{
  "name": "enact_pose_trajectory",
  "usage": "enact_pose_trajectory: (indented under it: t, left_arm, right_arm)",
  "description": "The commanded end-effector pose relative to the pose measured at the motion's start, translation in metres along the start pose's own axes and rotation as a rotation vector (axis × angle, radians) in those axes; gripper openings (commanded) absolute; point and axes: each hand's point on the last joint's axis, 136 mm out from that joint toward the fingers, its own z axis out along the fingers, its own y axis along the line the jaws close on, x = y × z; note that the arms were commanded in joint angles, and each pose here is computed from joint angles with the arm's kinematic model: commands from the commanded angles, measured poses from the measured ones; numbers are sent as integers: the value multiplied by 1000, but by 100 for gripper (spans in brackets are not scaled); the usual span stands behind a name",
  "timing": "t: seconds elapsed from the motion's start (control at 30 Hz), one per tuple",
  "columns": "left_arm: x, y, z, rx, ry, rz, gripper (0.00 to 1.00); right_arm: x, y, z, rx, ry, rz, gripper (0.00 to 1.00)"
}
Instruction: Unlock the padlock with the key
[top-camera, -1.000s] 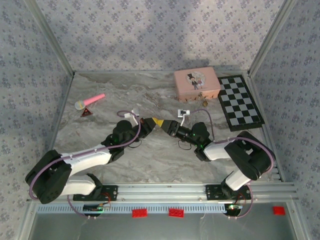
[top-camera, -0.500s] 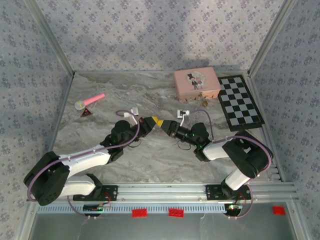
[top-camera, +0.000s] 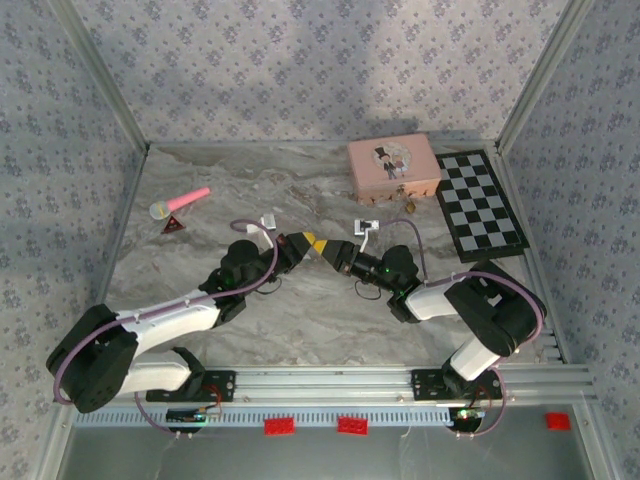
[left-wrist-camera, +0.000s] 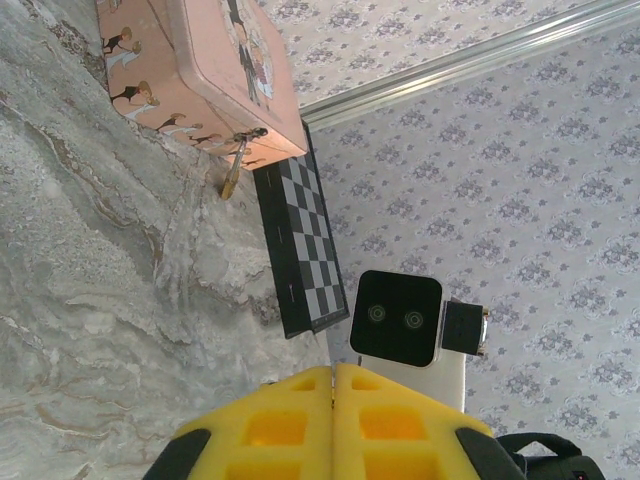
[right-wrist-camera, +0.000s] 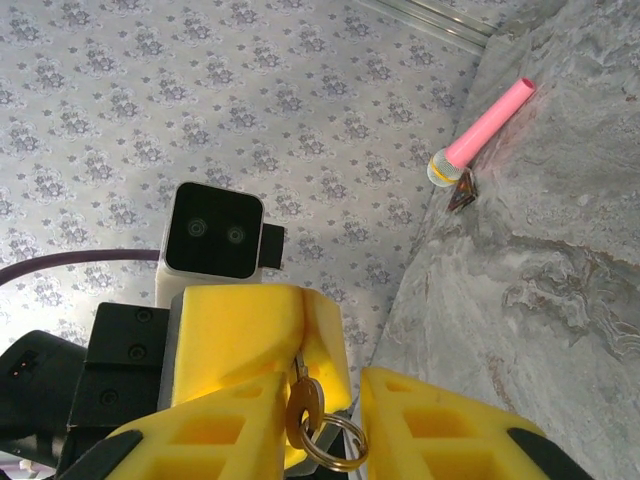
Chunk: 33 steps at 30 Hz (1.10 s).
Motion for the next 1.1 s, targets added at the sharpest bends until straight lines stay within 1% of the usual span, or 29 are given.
enact_pose_trajectory:
  t: [0.0,0.47,0.93,1.07]
  left_arm:
    - [-4,-15,-1,59,-8,7,0]
    - [-4,-8,-3,45,-13,5,0]
    - [-7,-7,-6,36,-28,24,0]
    - [-8,-3,-7,27,-31,24,0]
  right_arm:
    - [-2,5,4,-20,2,6,24]
    - [-4,2,-2,-7,-17,-6,16]
    - [-3,-1,-4,3,-21,9,1]
    - [-3,-2,-4,8,-24,12,0]
